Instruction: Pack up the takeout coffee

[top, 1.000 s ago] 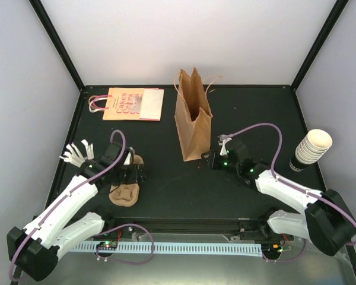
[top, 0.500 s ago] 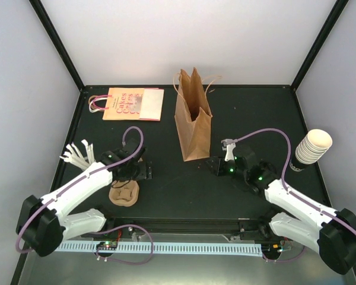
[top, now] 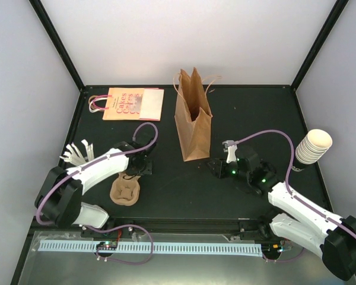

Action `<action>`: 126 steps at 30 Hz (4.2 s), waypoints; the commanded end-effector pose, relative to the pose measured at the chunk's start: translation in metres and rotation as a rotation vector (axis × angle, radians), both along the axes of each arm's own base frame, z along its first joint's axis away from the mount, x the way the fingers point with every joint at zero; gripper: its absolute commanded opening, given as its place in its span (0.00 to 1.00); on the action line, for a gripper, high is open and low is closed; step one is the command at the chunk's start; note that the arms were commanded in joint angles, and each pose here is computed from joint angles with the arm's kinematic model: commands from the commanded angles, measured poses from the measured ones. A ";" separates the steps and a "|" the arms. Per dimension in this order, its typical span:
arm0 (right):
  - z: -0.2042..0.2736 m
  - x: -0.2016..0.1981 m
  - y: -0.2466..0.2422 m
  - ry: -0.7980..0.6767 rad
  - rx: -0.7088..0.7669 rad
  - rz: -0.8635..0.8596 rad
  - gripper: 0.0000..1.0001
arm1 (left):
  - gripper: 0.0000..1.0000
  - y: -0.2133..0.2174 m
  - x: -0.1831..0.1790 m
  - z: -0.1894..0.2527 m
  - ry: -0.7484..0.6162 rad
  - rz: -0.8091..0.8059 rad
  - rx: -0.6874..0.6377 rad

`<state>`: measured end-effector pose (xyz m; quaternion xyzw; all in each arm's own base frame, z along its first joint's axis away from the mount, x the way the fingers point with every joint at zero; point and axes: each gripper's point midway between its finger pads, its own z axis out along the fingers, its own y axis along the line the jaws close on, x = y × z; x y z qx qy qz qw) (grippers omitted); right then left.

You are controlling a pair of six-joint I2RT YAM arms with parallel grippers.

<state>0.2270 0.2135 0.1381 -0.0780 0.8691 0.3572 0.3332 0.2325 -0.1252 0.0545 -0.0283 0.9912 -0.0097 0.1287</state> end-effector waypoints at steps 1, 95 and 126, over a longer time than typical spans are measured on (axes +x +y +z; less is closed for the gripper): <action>-0.003 -0.003 -0.003 -0.003 -0.003 0.005 0.44 | 0.52 -0.017 0.027 0.014 -0.074 -0.041 -0.022; -0.023 -0.016 0.010 0.077 0.054 0.067 0.45 | 0.20 -0.054 0.054 0.056 -0.062 -0.205 -0.220; -0.020 -0.026 0.159 0.162 0.264 0.247 0.57 | 0.25 -0.070 0.033 0.060 -0.008 -0.251 -0.352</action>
